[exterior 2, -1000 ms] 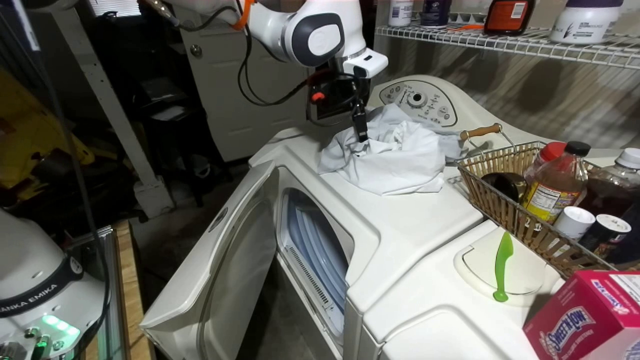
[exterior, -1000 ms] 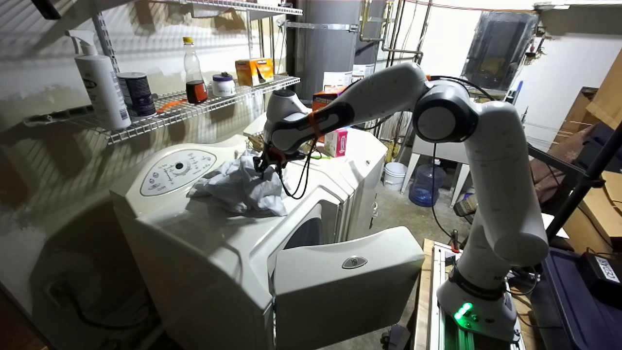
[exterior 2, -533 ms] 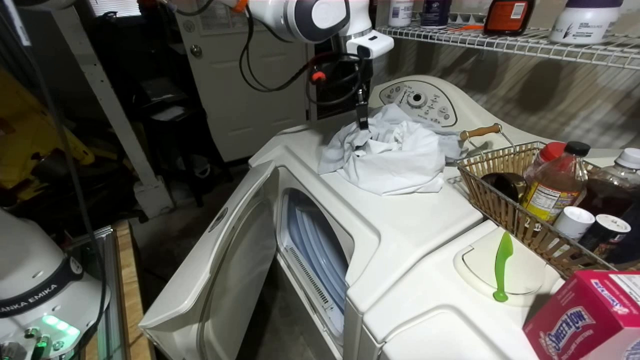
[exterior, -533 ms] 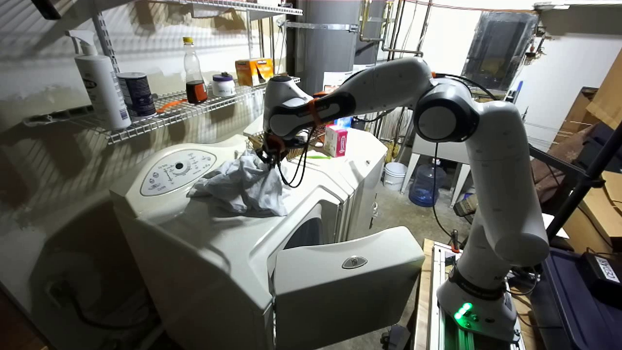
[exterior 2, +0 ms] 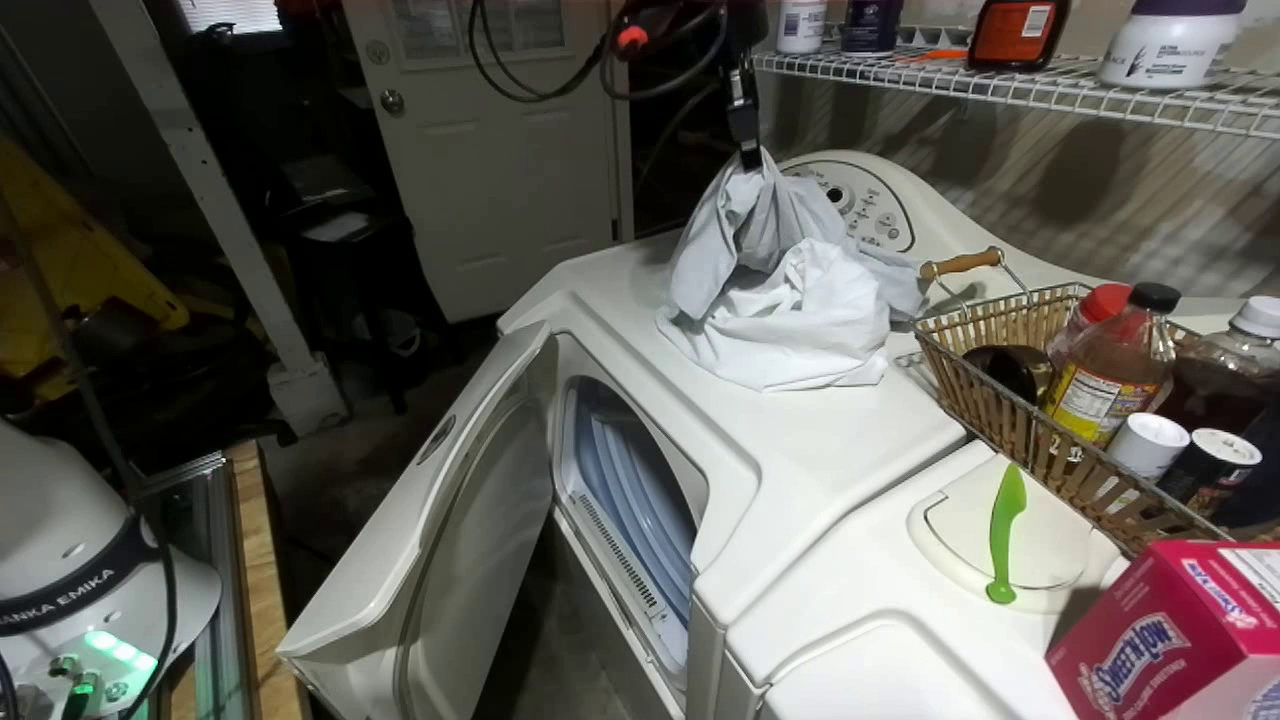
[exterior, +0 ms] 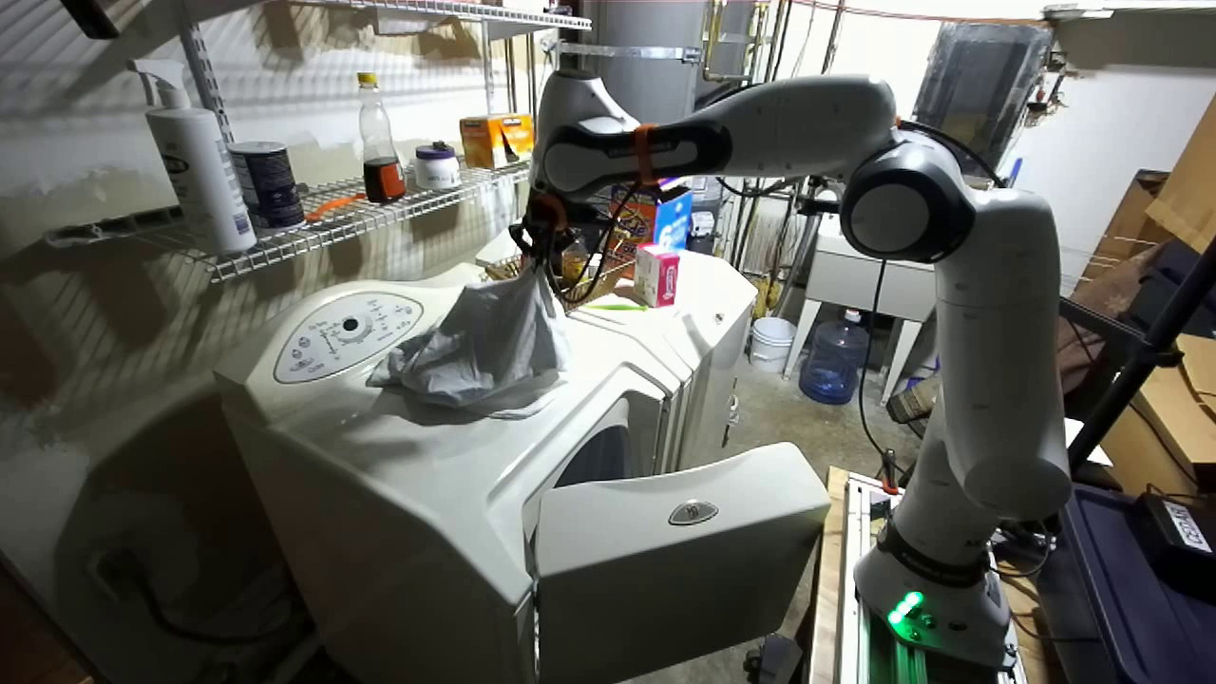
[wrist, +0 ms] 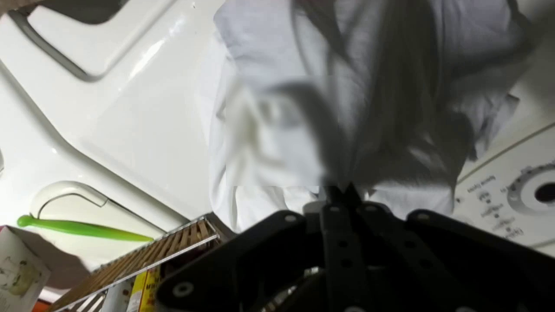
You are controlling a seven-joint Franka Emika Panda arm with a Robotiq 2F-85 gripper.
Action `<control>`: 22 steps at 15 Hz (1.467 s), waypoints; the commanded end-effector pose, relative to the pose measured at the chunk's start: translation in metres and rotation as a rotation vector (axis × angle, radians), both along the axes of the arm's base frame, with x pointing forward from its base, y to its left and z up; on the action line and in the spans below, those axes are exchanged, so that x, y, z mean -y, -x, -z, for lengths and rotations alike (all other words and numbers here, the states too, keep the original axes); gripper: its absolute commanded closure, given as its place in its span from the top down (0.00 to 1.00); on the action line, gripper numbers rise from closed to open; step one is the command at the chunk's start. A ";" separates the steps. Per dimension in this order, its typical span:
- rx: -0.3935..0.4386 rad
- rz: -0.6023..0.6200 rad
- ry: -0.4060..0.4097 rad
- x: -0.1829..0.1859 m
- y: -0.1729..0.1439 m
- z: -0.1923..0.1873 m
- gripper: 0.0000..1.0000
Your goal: Put the grey cloth into the washing machine
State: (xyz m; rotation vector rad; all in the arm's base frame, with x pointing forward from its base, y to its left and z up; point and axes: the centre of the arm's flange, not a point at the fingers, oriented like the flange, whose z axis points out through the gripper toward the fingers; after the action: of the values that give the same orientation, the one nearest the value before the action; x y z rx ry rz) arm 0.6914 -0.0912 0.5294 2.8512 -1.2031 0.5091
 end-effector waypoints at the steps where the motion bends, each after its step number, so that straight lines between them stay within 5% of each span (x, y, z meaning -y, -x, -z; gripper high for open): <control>1: 0.183 0.067 0.048 -0.002 0.017 -0.079 0.00; 9: 0.653 -0.013 0.083 -0.061 0.051 -0.244 0.00; 16: 0.969 -0.305 0.063 -0.177 0.063 -0.313 0.00; 19: 1.018 -0.396 0.042 -0.211 0.064 -0.316 0.00; 22: 0.968 -0.422 -0.012 -0.226 0.053 -0.298 0.00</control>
State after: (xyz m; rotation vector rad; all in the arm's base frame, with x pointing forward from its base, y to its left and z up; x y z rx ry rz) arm 0.6176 0.1288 0.8314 2.8331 -0.5649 2.0501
